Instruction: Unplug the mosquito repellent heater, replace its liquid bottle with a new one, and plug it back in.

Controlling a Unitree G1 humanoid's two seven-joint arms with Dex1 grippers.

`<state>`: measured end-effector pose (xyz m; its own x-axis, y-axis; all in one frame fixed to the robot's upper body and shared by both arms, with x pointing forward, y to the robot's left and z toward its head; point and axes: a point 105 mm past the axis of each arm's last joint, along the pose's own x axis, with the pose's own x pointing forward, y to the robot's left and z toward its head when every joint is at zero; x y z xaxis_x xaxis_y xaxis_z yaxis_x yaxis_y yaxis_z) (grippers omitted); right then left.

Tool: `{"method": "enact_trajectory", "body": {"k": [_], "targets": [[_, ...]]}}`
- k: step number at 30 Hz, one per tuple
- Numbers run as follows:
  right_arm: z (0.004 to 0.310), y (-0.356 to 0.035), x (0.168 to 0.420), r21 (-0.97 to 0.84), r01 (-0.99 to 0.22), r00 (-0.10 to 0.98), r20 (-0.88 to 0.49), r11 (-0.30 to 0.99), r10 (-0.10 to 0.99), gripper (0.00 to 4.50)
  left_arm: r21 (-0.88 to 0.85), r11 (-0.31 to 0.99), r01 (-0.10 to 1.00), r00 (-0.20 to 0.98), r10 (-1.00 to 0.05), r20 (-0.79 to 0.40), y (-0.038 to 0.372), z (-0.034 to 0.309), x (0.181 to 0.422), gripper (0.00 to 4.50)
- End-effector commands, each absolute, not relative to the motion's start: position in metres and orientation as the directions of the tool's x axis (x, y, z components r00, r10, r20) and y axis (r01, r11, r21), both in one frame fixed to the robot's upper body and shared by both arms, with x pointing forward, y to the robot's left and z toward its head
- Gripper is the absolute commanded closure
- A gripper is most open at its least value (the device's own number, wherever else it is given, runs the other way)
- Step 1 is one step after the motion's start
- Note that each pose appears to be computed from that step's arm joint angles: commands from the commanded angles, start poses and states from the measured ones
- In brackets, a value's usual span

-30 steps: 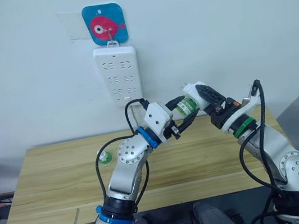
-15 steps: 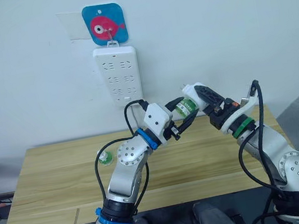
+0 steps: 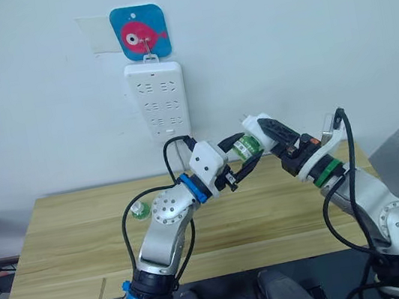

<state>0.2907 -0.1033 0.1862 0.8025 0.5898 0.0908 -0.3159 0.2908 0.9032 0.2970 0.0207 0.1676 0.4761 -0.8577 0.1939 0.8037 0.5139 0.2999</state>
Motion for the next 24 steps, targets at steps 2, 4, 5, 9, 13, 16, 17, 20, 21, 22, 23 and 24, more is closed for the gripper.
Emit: {"method": "enact_trajectory", "body": {"k": [2, 4, 5, 9, 13, 16, 17, 20, 21, 22, 23, 24], "targets": [[0.2009, -0.0939, 0.2774, 0.870, -0.435, 0.663, 0.135, 0.232, 0.737, 1.50, 0.339, 0.439, 0.832, 0.393, -0.898, 0.199, 0.0211, 0.1735, 0.2868, 2.19], [0.2008, -0.0950, 0.2787, 0.859, -0.454, 0.632, 0.125, 0.236, 0.765, 1.50, 0.354, 0.412, 0.839, 0.369, -0.911, 0.185, 0.0226, 0.1728, 0.2855, 2.19], [0.2007, -0.0957, 0.2800, 0.855, -0.460, 0.622, 0.119, 0.239, 0.774, 1.50, 0.357, 0.407, 0.841, 0.364, -0.913, 0.182, 0.0236, 0.1728, 0.2857, 2.19], [0.2009, -0.0945, 0.2823, 0.846, -0.477, 0.589, 0.106, 0.239, 0.801, 1.50, 0.367, 0.407, 0.837, 0.363, -0.913, 0.183, 0.0253, 0.1743, 0.2880, 2.19], [0.1991, -0.0891, 0.2803, 0.850, -0.473, 0.580, 0.104, 0.230, 0.808, 1.50, 0.365, 0.421, 0.830, 0.374, -0.906, 0.197, 0.0243, 0.1765, 0.2882, 2.19], [0.1989, -0.0881, 0.2792, 0.852, -0.473, 0.580, 0.108, 0.226, 0.807, 1.50, 0.360, 0.420, 0.833, 0.373, -0.907, 0.194, 0.0236, 0.1750, 0.2865, 2.19], [0.1989, -0.0882, 0.2789, 0.852, -0.473, 0.580, 0.108, 0.226, 0.807, 1.50, 0.356, 0.416, 0.837, 0.371, -0.909, 0.192, 0.0234, 0.1743, 0.2857, 2.19], [0.1990, -0.0885, 0.2786, 0.851, -0.474, 0.581, 0.109, 0.226, 0.806, 1.50, 0.344, 0.409, 0.845, 0.362, -0.912, 0.194, 0.0236, 0.1745, 0.2847, 2.19], [0.1990, -0.0887, 0.2787, 0.851, -0.474, 0.582, 0.109, 0.226, 0.806, 1.50, 0.342, 0.408, 0.846, 0.360, -0.912, 0.196, 0.0238, 0.1751, 0.2848, 2.19], [0.1991, -0.0888, 0.2786, 0.851, -0.474, 0.582, 0.109, 0.227, 0.806, 1.50, 0.340, 0.408, 0.847, 0.360, -0.912, 0.199, 0.0239, 0.1759, 0.2853, 2.19], [0.1992, -0.0888, 0.2785, 0.850, -0.475, 0.582, 0.110, 0.227, 0.806, 1.50, 0.339, 0.408, 0.848, 0.359, -0.912, 0.200, 0.0239, 0.1766, 0.2857, 2.19], [0.1993, -0.0887, 0.2784, 0.850, -0.475, 0.581, 0.110, 0.227, 0.806, 1.50, 0.338, 0.406, 0.849, 0.357, -0.913, 0.199, 0.0236, 0.1767, 0.2859, 2.19]]}}
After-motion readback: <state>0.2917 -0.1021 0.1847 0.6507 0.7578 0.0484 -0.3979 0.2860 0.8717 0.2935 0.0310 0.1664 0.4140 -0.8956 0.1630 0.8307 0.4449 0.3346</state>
